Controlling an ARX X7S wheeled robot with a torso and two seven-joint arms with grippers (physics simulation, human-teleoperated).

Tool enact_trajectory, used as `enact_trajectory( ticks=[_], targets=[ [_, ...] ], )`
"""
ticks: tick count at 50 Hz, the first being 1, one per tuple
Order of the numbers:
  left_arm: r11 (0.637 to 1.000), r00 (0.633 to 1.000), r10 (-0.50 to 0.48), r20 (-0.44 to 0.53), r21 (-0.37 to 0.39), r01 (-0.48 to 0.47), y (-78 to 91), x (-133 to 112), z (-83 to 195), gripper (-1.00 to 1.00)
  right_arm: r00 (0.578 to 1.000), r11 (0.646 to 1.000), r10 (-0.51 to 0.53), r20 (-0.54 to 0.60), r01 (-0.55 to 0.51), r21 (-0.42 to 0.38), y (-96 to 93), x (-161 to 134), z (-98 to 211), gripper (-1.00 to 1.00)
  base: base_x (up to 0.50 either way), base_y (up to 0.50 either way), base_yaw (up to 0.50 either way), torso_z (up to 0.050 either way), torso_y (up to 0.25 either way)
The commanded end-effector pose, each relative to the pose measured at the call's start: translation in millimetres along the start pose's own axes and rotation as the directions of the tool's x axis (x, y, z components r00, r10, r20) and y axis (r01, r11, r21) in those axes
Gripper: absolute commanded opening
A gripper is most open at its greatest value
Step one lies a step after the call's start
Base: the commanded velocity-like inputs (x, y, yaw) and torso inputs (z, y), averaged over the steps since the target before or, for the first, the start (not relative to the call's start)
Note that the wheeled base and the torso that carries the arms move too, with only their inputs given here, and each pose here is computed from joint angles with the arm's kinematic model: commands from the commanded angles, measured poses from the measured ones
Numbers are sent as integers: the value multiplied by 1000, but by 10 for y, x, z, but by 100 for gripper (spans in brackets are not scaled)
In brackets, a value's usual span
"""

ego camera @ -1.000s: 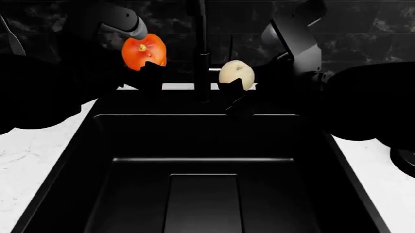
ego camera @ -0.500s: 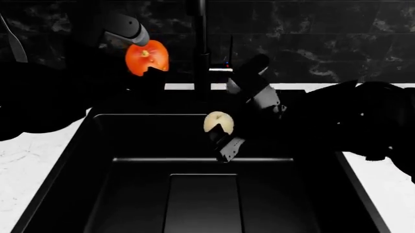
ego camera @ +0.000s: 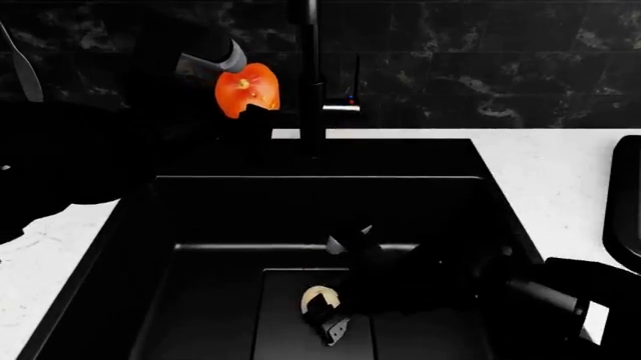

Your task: Pick up the fruits and vegetables and place them in the sink. Turn on the sink faucet to wash them. Then turn the sink off and put them in the tray.

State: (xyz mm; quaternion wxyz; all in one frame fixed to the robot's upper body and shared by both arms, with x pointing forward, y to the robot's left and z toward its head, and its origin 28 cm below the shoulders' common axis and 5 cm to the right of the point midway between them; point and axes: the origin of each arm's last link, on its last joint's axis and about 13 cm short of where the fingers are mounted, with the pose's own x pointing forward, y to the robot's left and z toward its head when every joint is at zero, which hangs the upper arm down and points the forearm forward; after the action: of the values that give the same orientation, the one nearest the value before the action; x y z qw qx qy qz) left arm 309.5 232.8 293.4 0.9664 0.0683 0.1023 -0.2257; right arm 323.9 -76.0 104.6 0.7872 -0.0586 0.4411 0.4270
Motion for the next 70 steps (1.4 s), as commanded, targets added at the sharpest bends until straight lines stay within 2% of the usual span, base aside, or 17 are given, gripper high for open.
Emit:
enact_trajectory(
  ticks=[1,8,11,15,20,25,32,42,48,55,62,70],
  targets=[
    [1000,1000,0,5,-5,0,-14,40,-25,-100,991,996,83,-105,-85,-19,43,90,-249,100,0,0,0,0,0],
    [1000,1000,0,0,-6,0,-15,26,-54,-100,991,993,81,-108,-89,-71,84,-19,-190,100,0,0,0,0,1],
    [1000,1000,0,-4,-6,-1,-20,25,-67,-100,998,992,61,-13,-62,-112,93,-203,-2,100,0,0,0,0,0],
    [1000,1000,-4,-8,-2,4,-31,23,-69,-100,992,982,32,119,-9,-189,195,-549,309,100,0,0,0,0,0],
    [1000,1000,-7,-15,-4,7,-30,18,-103,-100,963,956,-15,267,92,-279,415,-1046,601,100,0,0,0,0,2],
    [1000,999,-9,-37,-5,9,-24,16,-193,-100,932,921,-61,357,191,-341,651,-1451,716,100,0,0,0,3,0],
    [1000,993,-5,-116,28,8,-11,48,-422,-100,899,888,-161,408,313,-338,777,-1760,738,100,0,0,0,0,0],
    [999,976,-12,-217,38,21,-38,135,-688,-100,855,826,-238,461,428,-367,911,-2133,909,100,0,0,0,0,0],
    [997,967,-38,-251,50,52,-92,195,-717,-100,830,795,-268,488,477,-375,957,-2316,981,100,0,0,0,0,0],
    [996,950,-83,-300,17,93,-200,353,-941,-100,807,793,-283,518,501,-347,939,-2338,922,100,0,0,0,0,0],
    [985,910,-171,-378,-43,167,-308,502,-1123,-100,742,775,-321,588,563,-287,905,-2420,996,100,0,0,0,0,1],
    [978,871,-209,-444,-92,188,-378,581,-1330,-100,668,768,-346,659,605,-210,844,-2406,1005,100,0,0,0,0,0]
  ],
)
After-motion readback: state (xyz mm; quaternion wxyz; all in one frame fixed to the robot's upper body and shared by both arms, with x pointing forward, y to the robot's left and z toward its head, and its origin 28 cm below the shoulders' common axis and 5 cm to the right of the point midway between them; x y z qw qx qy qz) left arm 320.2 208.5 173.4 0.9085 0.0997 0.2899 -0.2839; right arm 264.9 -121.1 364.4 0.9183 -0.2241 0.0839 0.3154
